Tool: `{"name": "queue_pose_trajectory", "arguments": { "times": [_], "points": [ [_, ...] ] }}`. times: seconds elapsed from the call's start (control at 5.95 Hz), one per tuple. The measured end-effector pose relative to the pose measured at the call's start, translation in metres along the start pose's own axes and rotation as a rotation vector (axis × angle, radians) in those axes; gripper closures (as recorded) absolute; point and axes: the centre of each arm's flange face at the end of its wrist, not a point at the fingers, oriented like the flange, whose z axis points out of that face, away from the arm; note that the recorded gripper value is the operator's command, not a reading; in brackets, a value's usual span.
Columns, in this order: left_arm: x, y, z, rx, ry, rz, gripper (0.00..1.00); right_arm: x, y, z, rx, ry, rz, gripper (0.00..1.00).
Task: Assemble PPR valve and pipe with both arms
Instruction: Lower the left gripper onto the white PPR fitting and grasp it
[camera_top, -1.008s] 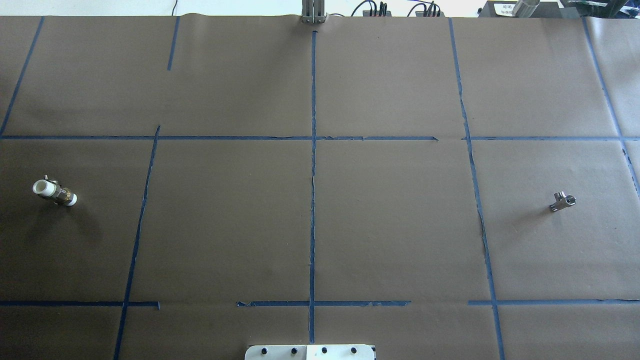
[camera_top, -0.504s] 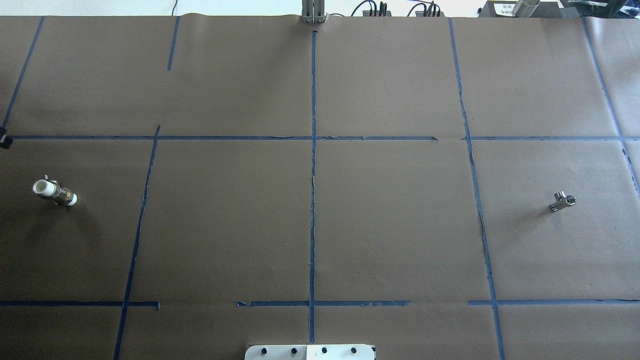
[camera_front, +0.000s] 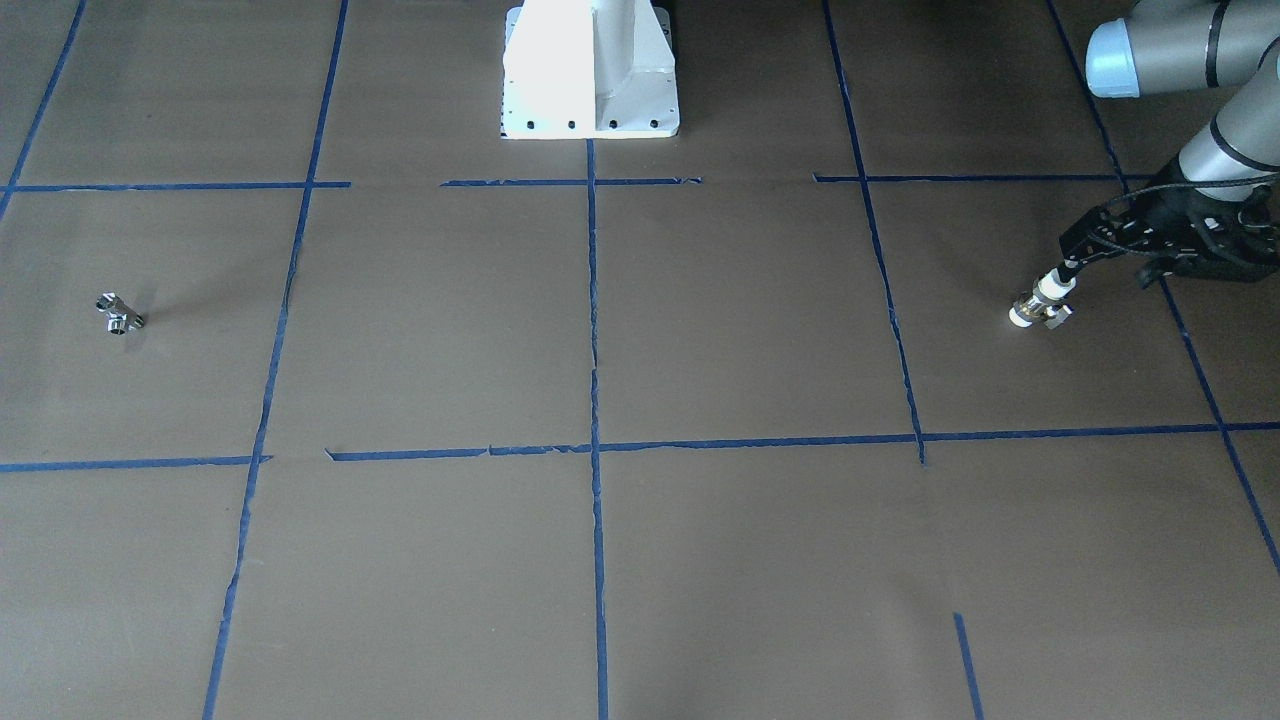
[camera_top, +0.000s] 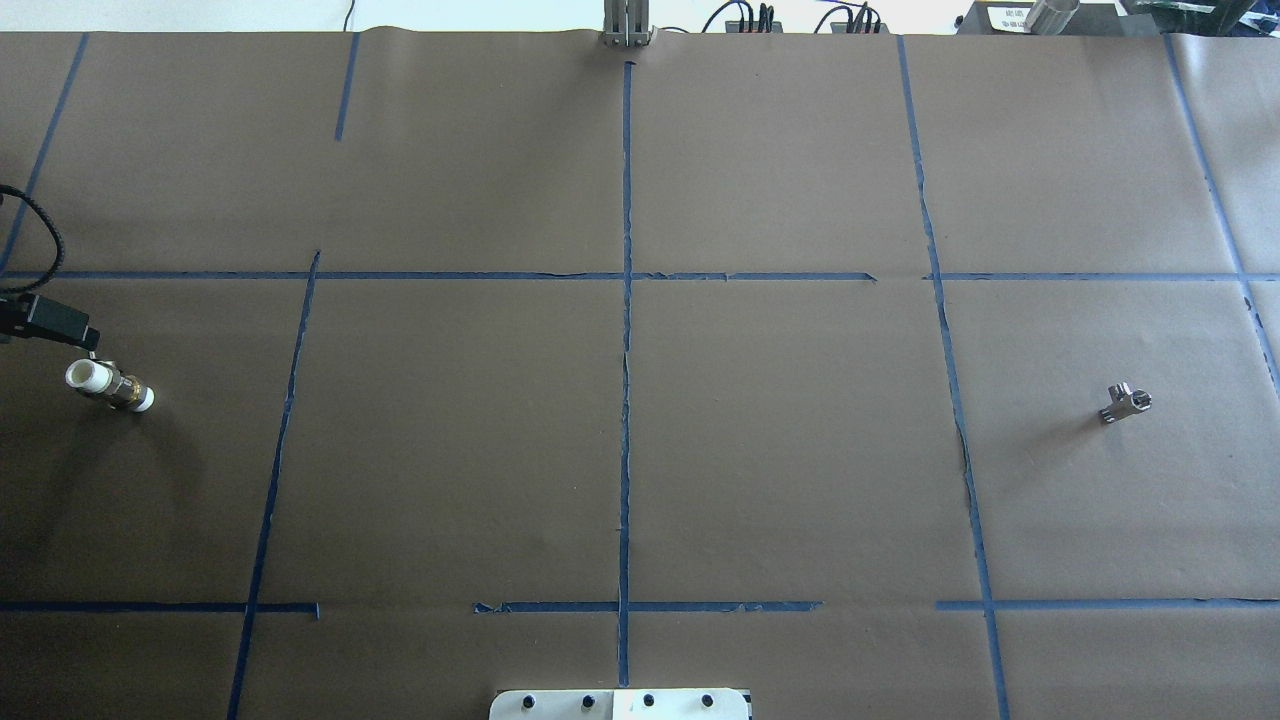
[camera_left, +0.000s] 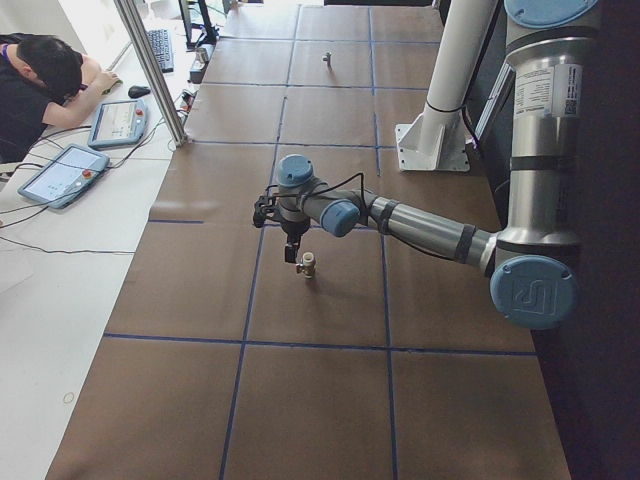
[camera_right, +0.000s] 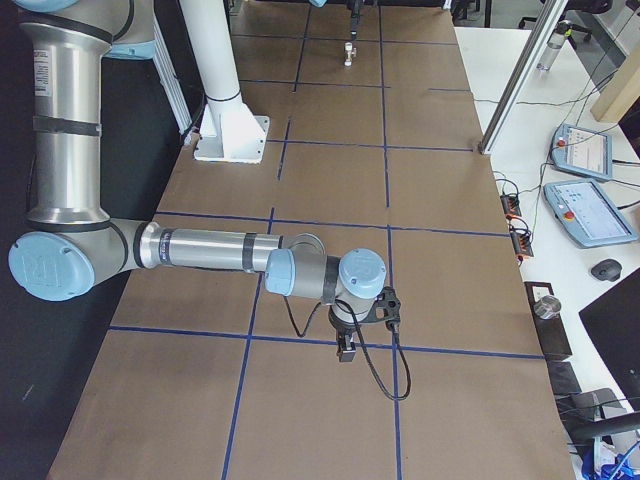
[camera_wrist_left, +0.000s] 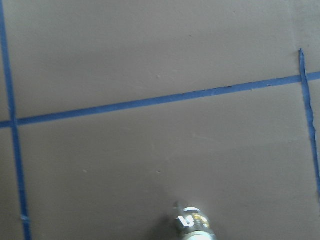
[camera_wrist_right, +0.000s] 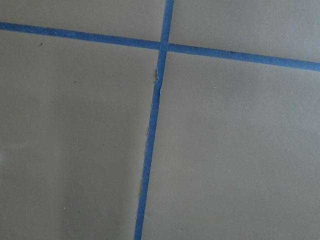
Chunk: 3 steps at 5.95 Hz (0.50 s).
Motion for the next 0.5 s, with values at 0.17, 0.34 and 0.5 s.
{"name": "queue_pose_trajectory", "arguments": {
  "times": [0.17, 0.34, 0.5],
  "points": [
    [0.007, 0.009, 0.014, 0.006, -0.017, -0.014, 0.00, 0.000, 0.000, 0.000, 0.000, -0.001, 0.000, 0.00],
    [0.012, 0.014, 0.023, 0.003, -0.029, -0.021, 0.00, 0.000, 0.000, 0.001, -0.001, -0.001, 0.001, 0.00],
    [0.013, 0.015, 0.028, -0.001, -0.036, -0.024, 0.00, 0.001, 0.000, 0.001, -0.001, -0.001, 0.001, 0.00]
  ]
}}
